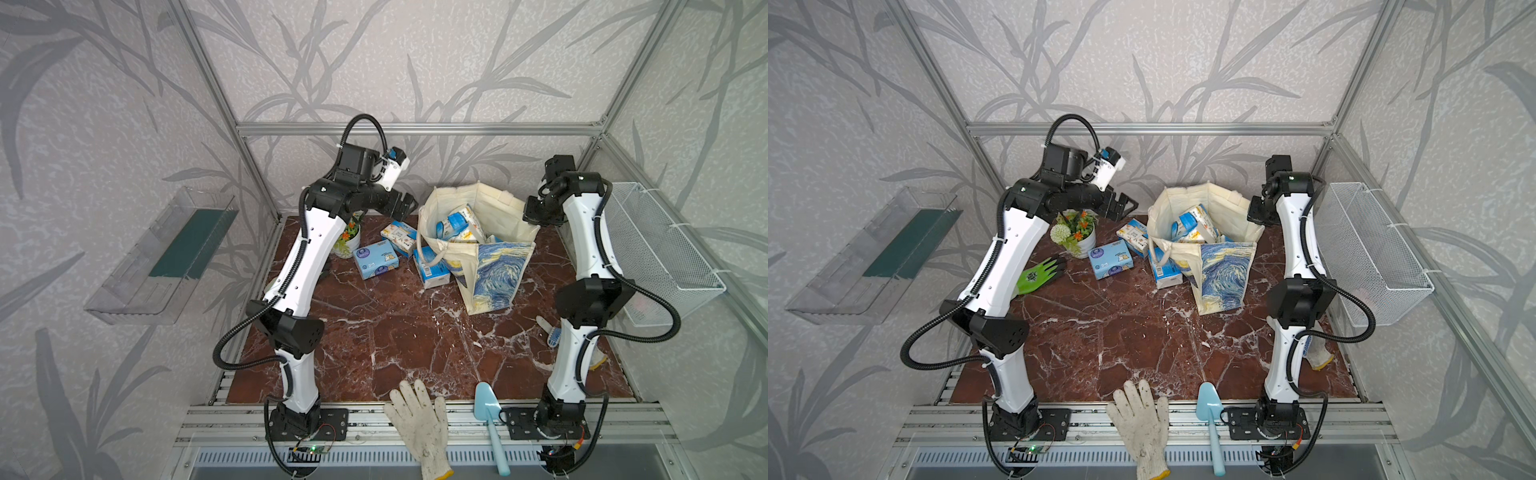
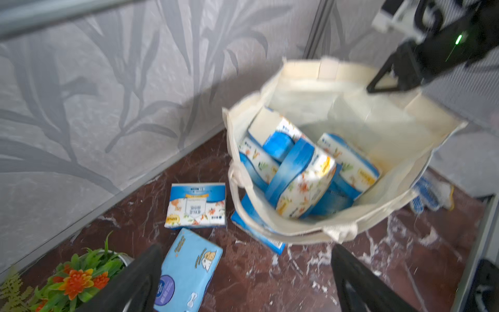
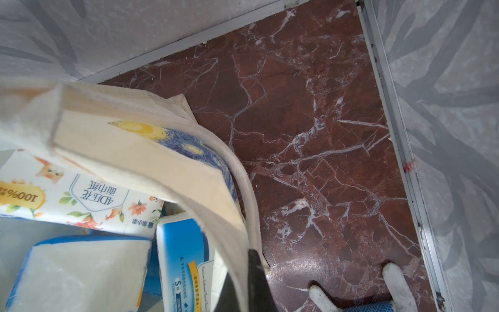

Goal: Put tissues into the canvas bag
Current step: Adjust the pack of facial tissues at the center of the board.

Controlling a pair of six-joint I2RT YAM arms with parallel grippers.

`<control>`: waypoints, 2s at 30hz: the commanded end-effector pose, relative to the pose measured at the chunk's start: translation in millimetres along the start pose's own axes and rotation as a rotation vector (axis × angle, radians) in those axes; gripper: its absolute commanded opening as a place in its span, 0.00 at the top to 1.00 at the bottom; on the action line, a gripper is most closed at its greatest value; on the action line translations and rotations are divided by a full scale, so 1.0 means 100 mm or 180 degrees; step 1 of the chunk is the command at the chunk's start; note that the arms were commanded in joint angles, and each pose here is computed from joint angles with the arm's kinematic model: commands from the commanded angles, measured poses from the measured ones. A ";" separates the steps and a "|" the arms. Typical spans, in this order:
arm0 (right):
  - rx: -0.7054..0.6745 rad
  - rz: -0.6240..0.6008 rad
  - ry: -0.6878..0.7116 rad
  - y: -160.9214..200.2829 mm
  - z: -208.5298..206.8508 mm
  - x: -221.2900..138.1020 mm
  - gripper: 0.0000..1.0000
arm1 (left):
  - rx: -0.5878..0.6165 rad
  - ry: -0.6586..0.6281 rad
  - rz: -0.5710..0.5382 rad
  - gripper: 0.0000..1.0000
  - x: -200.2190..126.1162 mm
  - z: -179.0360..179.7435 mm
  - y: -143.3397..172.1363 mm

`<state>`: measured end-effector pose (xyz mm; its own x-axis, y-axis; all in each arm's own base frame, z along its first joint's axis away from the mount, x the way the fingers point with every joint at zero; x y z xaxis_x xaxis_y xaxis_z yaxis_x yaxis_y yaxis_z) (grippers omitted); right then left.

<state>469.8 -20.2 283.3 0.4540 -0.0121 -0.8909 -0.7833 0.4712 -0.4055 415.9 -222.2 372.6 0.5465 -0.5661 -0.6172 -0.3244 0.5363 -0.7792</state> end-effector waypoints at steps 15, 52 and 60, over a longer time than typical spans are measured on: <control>-0.0006 0.0076 0.0115 0.06 -0.16 -0.06 0.96 | 0.0903 0.0019 0.1506 0.01 0.59 0.29 1.19; -0.0070 0.0183 0.0045 0.13 -0.16 0.04 0.96 | 0.1226 0.0480 0.1974 0.01 1.70 0.82 1.92; -0.0075 0.0166 0.0037 0.12 -0.15 0.03 0.96 | 0.1146 0.0518 0.2020 0.01 1.86 0.82 2.07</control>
<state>464.5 -26.7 259.7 0.3948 0.0013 -0.9188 -0.8157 0.4608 -0.3498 511.9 -165.9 108.8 0.2084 -0.1491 -0.9666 -0.2448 0.9489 -0.1991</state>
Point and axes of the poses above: each gripper's point midway between its finger pads, its own x axis out along the fingers, its own z axis along the line the jaws close on, y = z × x, the point moved 3 cm from there along -x, back along the fingers, and after that the axes turned 11 degrees about x, right-handed, at the moved point
